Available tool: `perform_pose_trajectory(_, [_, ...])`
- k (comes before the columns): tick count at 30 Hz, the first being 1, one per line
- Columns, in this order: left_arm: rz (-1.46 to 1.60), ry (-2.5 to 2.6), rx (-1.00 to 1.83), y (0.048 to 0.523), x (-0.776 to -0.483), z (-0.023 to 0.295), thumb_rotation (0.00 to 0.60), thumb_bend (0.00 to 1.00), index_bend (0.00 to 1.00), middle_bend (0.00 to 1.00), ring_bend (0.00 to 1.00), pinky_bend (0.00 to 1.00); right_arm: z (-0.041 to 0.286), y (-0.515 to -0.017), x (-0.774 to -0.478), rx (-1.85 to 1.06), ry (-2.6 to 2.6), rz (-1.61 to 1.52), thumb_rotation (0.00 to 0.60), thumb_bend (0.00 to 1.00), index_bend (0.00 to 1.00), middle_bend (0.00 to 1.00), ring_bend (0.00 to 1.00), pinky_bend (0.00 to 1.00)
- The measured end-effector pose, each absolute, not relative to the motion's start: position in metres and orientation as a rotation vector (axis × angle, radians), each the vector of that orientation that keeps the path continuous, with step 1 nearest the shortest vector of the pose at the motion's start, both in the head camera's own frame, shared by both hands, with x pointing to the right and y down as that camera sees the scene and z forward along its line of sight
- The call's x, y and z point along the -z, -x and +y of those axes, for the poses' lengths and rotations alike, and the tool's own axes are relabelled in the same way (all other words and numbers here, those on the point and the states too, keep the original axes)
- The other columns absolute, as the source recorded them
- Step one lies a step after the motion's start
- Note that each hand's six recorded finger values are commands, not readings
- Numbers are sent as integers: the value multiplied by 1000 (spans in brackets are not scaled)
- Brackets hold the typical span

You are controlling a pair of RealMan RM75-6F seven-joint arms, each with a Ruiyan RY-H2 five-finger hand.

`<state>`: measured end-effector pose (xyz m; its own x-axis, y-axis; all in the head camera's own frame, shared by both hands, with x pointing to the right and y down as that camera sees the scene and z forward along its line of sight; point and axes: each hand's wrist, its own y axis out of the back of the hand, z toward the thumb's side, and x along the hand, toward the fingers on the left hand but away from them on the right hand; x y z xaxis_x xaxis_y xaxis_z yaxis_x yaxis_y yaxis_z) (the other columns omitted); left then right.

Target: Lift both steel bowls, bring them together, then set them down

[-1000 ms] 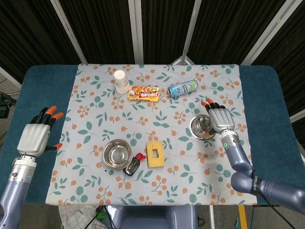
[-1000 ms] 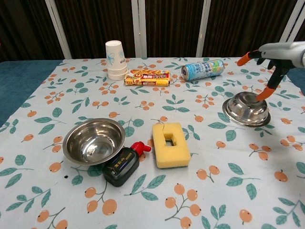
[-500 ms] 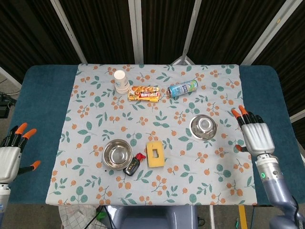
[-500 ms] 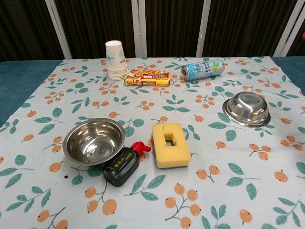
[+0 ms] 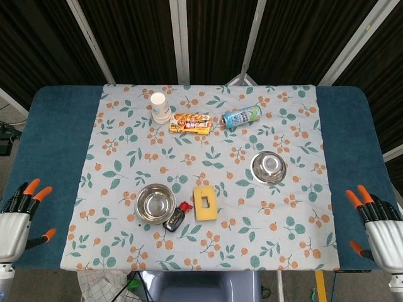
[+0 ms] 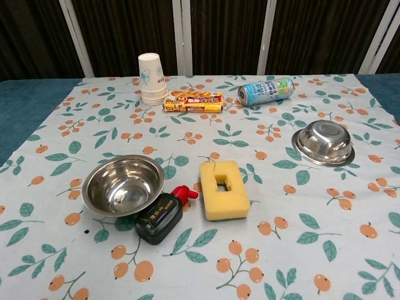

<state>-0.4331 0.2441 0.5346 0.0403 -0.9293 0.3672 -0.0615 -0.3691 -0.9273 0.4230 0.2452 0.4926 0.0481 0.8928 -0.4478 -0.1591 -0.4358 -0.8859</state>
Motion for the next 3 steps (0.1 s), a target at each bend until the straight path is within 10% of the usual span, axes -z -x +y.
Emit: perform_pose_trajectory(3, [1036,1550,1412,431,-533,247,600,23,191,20,15,187,253,-432,-491,-1545,1460,-792,600,0,134,0,119,190])
